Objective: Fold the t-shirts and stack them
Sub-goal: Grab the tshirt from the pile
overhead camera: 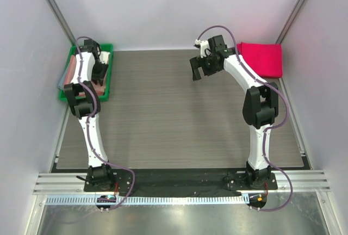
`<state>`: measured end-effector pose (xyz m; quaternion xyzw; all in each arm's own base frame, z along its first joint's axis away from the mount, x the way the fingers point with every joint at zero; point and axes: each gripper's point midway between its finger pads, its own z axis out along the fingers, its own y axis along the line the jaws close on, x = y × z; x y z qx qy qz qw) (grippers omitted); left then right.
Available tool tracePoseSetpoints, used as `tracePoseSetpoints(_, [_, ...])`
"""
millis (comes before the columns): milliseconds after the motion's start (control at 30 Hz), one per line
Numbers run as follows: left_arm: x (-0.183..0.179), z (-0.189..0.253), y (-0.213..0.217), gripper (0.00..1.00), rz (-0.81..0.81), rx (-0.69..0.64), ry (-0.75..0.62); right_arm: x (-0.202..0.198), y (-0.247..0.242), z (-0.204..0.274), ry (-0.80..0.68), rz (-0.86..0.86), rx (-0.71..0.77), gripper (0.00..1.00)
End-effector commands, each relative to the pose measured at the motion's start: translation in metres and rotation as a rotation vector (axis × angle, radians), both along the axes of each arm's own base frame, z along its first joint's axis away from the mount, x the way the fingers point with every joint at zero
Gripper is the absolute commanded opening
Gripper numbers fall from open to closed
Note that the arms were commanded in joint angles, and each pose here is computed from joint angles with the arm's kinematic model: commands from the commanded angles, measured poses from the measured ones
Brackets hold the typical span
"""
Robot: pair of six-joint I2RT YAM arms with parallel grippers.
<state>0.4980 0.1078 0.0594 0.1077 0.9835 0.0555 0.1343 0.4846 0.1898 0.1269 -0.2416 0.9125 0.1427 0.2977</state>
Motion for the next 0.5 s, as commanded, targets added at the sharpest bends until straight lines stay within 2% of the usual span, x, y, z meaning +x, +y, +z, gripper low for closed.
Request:
tracePoseSetpoints(0, [0.001,-0.011,0.008,0.35,-0.001,0.016,0.017,0.009,0.0,0.022,-0.07,0.007,0.0,1.0])
tracePoseSetpoints(133, [0.001,-0.01,0.006,0.18,0.0,0.003,0.015,0.008,-0.001,0.022,-0.069,0.009,-0.002,1.0])
tracePoseSetpoints(167, [0.0,-0.009,0.006,0.04,0.004,0.001,0.013,0.008,-0.002,0.023,-0.07,0.008,-0.002,1.0])
tracePoseSetpoints(200, [0.001,-0.007,0.005,0.0,0.004,0.003,0.009,0.007,-0.001,0.024,-0.072,0.009,-0.003,1.0])
tracePoseSetpoints(300, [0.004,0.009,0.006,0.0,0.014,0.008,-0.034,0.006,-0.001,0.025,-0.077,0.014,-0.003,1.0])
tracePoseSetpoints(367, [0.009,0.035,0.005,0.0,0.02,0.008,-0.097,0.007,-0.001,0.031,-0.091,0.019,-0.002,0.99])
tracePoseSetpoints(467, [0.015,0.097,0.0,0.0,0.026,0.004,-0.241,0.012,-0.001,0.053,-0.146,0.023,0.003,0.98])
